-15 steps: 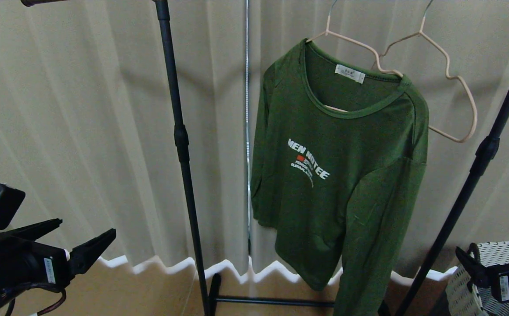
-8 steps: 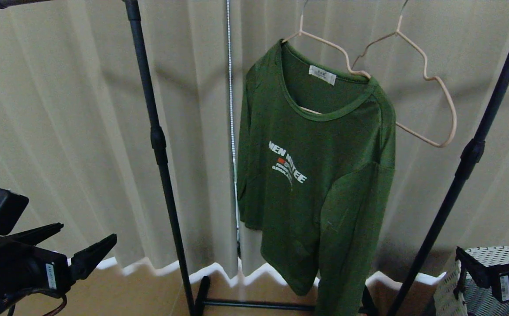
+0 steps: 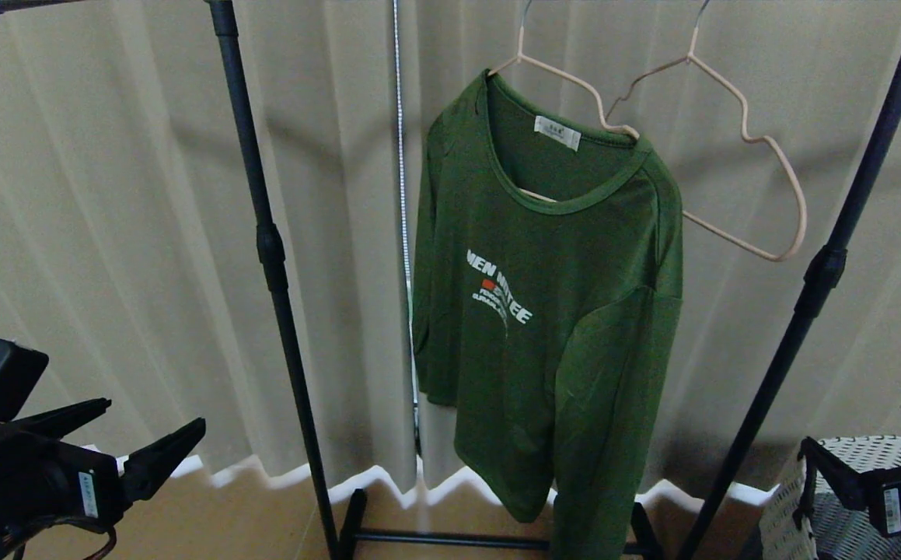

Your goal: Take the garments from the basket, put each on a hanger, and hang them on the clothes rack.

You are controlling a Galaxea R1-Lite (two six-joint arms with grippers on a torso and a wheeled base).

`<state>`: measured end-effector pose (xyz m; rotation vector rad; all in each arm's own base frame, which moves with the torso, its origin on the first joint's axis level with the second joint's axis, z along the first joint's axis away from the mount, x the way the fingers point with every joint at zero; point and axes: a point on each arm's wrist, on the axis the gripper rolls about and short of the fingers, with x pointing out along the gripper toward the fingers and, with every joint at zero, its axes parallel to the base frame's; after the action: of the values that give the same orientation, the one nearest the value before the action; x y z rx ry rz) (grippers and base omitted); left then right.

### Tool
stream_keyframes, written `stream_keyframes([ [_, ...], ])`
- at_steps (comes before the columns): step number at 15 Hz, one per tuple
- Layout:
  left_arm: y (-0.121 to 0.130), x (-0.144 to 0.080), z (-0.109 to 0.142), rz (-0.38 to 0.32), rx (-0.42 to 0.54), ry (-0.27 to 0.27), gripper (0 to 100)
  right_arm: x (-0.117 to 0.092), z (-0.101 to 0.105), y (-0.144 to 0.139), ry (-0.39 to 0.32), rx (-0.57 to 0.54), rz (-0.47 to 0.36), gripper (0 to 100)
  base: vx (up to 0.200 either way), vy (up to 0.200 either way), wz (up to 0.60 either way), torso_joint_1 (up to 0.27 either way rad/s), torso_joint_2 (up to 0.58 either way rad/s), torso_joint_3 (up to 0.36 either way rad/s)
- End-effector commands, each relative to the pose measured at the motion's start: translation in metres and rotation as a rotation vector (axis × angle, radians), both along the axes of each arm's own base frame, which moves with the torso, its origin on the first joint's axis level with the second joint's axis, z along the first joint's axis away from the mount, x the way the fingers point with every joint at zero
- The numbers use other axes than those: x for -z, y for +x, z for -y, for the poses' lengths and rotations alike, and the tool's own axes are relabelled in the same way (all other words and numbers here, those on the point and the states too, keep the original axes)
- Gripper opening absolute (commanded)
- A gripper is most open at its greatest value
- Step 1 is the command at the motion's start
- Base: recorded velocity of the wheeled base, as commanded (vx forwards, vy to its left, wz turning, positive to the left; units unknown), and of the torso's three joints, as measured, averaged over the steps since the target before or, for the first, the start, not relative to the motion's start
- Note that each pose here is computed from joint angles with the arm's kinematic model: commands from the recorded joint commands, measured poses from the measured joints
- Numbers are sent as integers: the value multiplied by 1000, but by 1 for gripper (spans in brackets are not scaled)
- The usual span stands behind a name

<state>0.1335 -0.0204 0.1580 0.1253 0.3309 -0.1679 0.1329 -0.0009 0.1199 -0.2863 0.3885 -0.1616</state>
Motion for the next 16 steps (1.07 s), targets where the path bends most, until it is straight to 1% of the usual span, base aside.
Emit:
stream_keyframes([
  [1, -2, -1, 0, 11, 3, -2, 100, 1, 0, 0, 0, -1, -5, 100, -200, 0, 0, 7, 2, -2],
  [7, -3, 0, 0, 7, 3, 1, 100, 4, 0, -2, -1, 0, -17, 100, -200, 0, 0, 3, 4, 2],
  [11, -3, 0, 0, 6, 7, 8, 100, 7, 0, -6, 1, -1, -27, 100, 0, 0, 0, 0, 0, 0],
  [13, -3, -1, 8, 10, 64, 11, 100, 12, 0, -11, -8, -9, -51, 100, 0, 0, 0, 0, 0, 0],
  [14, -3, -2, 11, 13, 88, 11, 100, 11, 0, -11, -38, -20, -49, 100, 0, 0, 0, 0, 0, 0],
  [15, -4, -2, 13, 16, 103, 7, 100, 10, 1, -11, -88, -39, -62, 100, 0, 0, 0, 0, 0, 0],
  [16, -4, -3, 14, 19, 111, 5, 100, 13, 3, -10, -153, -51, -101, 100, 0, 0, 0, 0, 0, 0],
])
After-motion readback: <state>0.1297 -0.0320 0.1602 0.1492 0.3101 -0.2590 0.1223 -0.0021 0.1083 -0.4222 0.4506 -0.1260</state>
